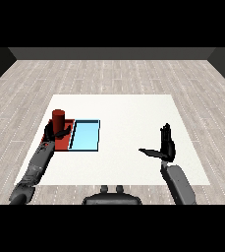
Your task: Pick the red can and put it in the red box
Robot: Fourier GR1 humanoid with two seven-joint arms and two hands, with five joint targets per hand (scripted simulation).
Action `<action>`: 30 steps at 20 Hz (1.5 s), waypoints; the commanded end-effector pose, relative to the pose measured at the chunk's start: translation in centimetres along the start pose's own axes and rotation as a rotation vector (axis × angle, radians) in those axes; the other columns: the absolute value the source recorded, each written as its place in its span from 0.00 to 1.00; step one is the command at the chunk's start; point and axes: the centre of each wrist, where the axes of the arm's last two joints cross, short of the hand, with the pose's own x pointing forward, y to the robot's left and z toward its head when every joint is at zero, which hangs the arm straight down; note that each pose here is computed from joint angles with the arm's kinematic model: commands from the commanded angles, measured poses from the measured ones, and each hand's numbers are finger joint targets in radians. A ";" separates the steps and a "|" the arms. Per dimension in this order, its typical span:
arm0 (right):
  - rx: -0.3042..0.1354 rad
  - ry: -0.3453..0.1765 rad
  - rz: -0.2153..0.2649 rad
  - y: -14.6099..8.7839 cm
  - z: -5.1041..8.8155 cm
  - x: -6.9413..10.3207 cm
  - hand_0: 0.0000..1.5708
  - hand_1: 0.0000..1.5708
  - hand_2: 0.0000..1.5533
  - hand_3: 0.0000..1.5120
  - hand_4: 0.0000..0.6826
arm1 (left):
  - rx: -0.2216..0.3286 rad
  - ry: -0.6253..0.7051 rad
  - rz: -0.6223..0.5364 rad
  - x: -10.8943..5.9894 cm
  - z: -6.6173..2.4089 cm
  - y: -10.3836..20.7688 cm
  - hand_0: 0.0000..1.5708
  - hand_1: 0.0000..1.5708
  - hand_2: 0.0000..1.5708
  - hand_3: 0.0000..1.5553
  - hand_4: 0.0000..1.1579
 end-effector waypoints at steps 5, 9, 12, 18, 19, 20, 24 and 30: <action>-0.004 0.045 -0.008 1.3 -0.7 -2.3 0.00 0.00 0.00 0.00 0.00 | 0.003 0.163 -0.128 -3.0 -0.73 -1.8 1.00 1.00 0.98 0.94 0.89; -0.025 0.029 -0.006 1.0 -1.7 -2.9 0.00 0.00 0.00 0.00 0.00 | 0.004 0.361 -0.222 -3.8 -0.43 -2.0 0.44 0.44 0.46 0.32 0.64; -0.018 0.041 0.010 0.4 -2.4 -2.6 0.00 0.00 0.00 0.00 0.00 | -0.012 0.422 -0.248 -5.0 0.00 -1.2 0.38 0.38 0.40 0.26 0.67; -0.038 0.020 -0.013 1.0 -2.0 -3.3 0.00 0.00 0.00 0.00 0.00 | 0.103 0.570 -0.164 -6.9 0.52 1.3 0.82 0.82 0.74 0.00 0.60; -0.011 0.034 -0.035 1.4 -1.9 -4.2 0.00 0.00 0.00 0.00 0.00 | 0.028 0.599 -0.163 -6.8 0.38 1.5 0.95 0.95 0.85 0.00 0.56; -0.016 0.024 -0.025 1.0 -3.0 -3.3 0.00 0.00 0.00 0.00 0.00 | -0.032 0.589 -0.165 -8.4 1.72 1.9 0.00 0.00 0.00 0.00 0.56; -0.030 0.006 -0.021 0.0 -1.5 -4.6 0.00 0.00 0.00 0.00 0.00 | -0.037 0.604 -0.174 -7.2 0.51 2.3 0.00 0.00 0.00 0.00 0.00; -0.032 0.007 -0.057 0.5 -2.1 -4.0 0.00 0.00 0.00 0.00 0.00 | 0.040 0.460 -0.162 -5.3 -1.12 2.5 0.00 0.00 0.00 0.00 0.00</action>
